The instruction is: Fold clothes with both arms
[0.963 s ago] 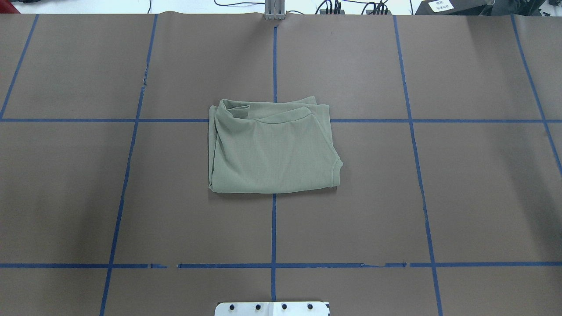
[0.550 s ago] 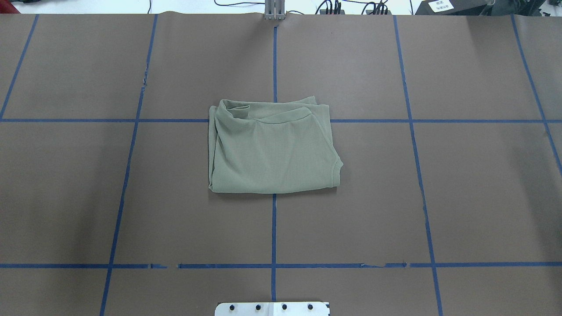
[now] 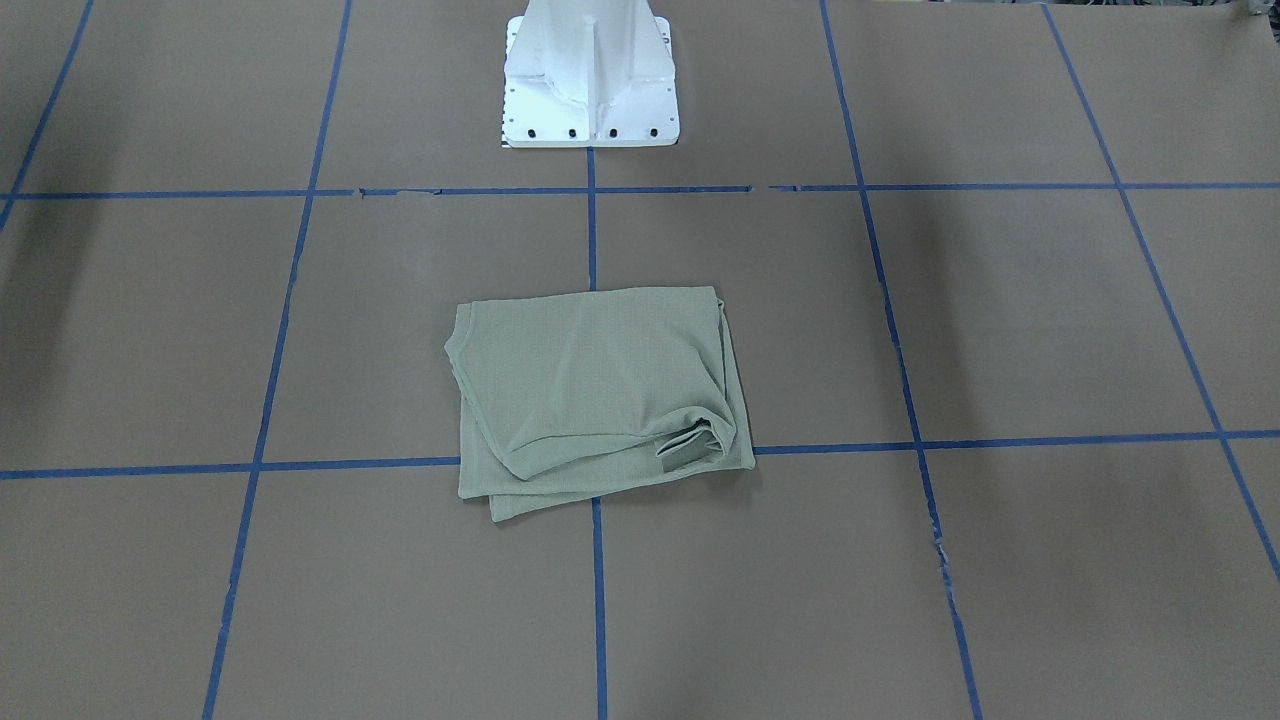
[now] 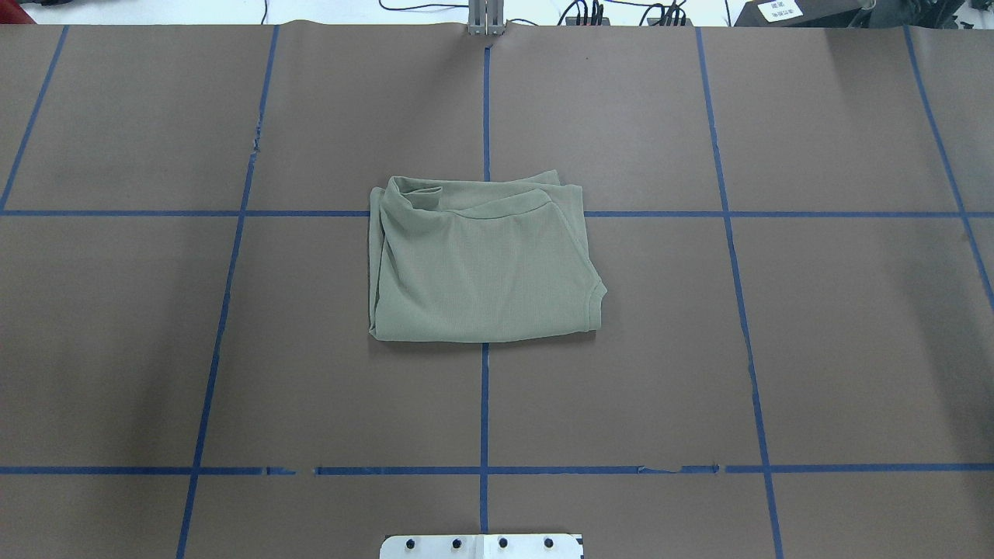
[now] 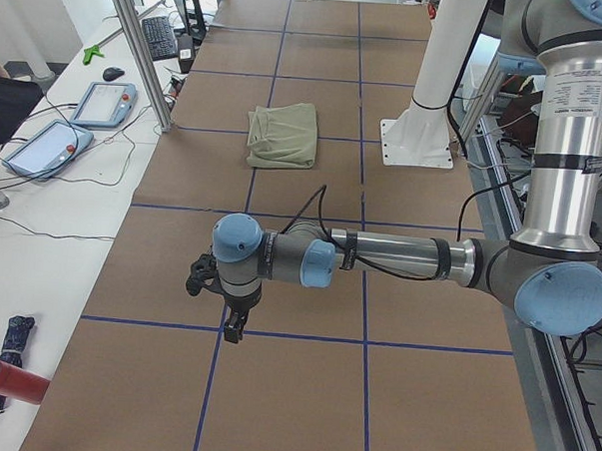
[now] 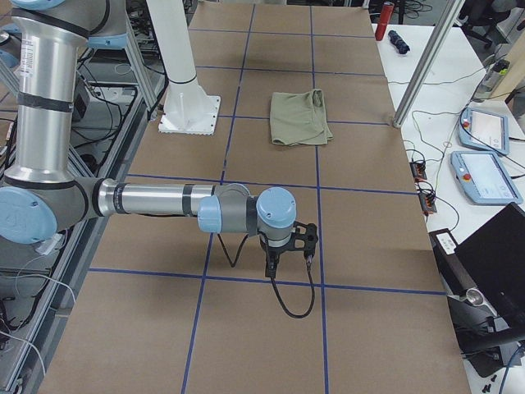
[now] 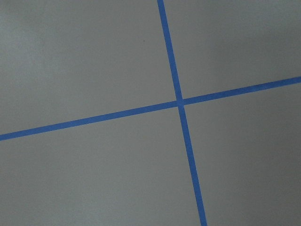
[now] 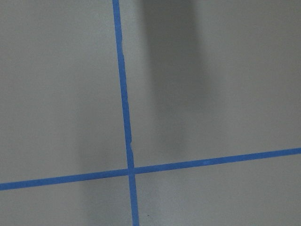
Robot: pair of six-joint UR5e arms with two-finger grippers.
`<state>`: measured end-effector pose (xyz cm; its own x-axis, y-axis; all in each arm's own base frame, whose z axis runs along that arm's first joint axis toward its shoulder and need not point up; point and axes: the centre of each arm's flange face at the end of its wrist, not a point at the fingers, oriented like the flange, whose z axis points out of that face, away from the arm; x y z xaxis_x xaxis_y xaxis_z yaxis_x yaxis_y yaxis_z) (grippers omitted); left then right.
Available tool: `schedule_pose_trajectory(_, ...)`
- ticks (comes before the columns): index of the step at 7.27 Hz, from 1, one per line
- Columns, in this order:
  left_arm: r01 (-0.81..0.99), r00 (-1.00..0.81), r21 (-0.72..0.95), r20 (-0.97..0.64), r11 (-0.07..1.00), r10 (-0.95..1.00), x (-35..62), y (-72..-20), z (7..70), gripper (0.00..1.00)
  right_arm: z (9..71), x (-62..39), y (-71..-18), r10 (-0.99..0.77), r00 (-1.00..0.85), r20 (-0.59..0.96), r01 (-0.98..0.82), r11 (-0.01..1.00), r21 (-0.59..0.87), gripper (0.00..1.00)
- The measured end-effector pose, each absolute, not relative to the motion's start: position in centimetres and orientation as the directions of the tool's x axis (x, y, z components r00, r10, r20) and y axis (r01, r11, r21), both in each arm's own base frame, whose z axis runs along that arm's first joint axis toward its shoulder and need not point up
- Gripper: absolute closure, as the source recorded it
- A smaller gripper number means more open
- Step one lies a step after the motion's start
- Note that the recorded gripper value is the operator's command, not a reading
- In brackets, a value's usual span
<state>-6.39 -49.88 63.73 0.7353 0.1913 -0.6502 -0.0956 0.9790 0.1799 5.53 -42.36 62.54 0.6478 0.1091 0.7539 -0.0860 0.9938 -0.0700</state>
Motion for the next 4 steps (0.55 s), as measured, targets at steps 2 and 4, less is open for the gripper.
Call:
schedule_pose_trajectory(2,-0.096,0.736,0.180,-0.650,0.979,0.192,-6.4,-49.9,63.7,0.00,61.1,6.4,-41.9,0.101,0.657,0.747,-0.076,0.995,-0.068,0.00)
schedule_pose_trajectory(4,-0.095,0.736,0.180,-0.650,0.979,0.191,-6.4,-49.9,63.7,0.00,62.4,8.4,-40.9,0.044,0.691,0.721,-0.042,0.999,-0.021,0.00)
